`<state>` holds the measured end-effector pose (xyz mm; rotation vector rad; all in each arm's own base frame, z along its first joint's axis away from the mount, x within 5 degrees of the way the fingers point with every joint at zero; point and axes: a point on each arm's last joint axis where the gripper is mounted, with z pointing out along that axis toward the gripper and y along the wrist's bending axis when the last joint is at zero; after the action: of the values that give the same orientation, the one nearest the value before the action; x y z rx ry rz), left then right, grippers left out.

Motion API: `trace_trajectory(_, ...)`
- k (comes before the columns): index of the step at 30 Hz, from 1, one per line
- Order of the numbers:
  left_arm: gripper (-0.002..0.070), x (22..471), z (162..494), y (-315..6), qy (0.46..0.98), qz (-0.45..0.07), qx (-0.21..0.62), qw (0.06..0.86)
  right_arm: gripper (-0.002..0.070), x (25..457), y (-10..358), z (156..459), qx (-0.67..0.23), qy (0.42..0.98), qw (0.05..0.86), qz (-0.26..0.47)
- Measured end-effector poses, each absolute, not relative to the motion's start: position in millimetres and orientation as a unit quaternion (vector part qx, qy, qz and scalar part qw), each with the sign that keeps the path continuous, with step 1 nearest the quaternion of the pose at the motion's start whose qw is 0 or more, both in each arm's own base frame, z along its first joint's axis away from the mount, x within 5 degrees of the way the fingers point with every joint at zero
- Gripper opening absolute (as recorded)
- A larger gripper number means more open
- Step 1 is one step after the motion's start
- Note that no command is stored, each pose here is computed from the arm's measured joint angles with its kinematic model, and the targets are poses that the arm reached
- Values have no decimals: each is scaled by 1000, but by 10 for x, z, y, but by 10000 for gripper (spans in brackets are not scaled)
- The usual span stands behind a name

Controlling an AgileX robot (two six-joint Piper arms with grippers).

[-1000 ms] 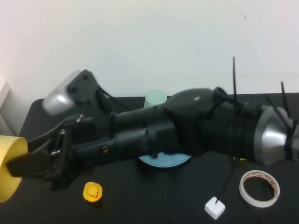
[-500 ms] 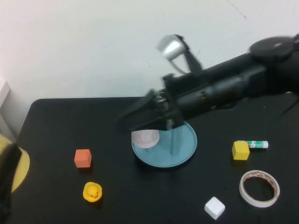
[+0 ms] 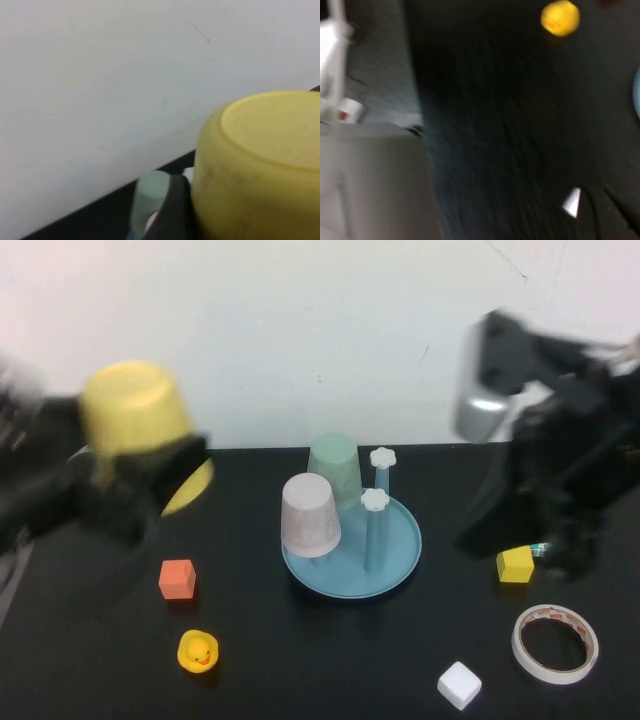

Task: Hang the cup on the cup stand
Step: Place the cup on the cup holder

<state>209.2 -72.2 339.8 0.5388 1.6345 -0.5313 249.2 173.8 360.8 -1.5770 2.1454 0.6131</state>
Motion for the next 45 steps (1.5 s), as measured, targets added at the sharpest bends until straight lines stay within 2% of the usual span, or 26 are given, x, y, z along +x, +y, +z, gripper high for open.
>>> trace_trajectory(3, 611, 2543, 3371, -863, 714, -289, 252, 585, 6, 2328, 1543, 3818, -549, 789, 223, 162)
trace_trajectory(7, 611, 3020, 3310, -1044, 687, -362, 303, 553, 6, 2134, 1357, 4046, -523, 804, 259, 119)
trace_trajectory(9, 611, 3269, 3213, -1138, 677, -377, 325, 541, 6, 2022, 1278, 4157, -509, 807, 278, 109)
trace_trajectory(14, 611, 3737, 2957, -1441, 673, -371, 360, 529, 6, 1791, 1061, 4365, -466, 822, 320, 68)
trace_trajectory(18, 611, 3952, 2853, -1757, 649, -363, 401, 535, 5, 1660, 912, 4473, -434, 831, 345, 36)
trace_trajectory(24, 611, 4195, 2523, -2177, 634, -378, 431, 519, 2, 1515, 803, 4570, -402, 837, 370, 29)
trace_trajectory(32, 607, 4520, 2296, -2304, 628, -372, 435, 528, 1, 1498, 790, 4581, -394, 840, 373, 30)
trace_trajectory(37, 607, 4568, 2134, -2335, 635, -391, 428, 511, 1, 1494, 788, 4583, -390, 841, 373, 32)
trace_trajectory(41, 607, 4565, 2129, -2339, 632, -392, 431, 511, 1, 1494, 788, 4583, -389, 842, 373, 32)
trace_trajectory(45, 607, 4595, 2123, -2328, 636, -373, 432, 519, 0, 1494, 788, 4583, -385, 843, 373, 34)
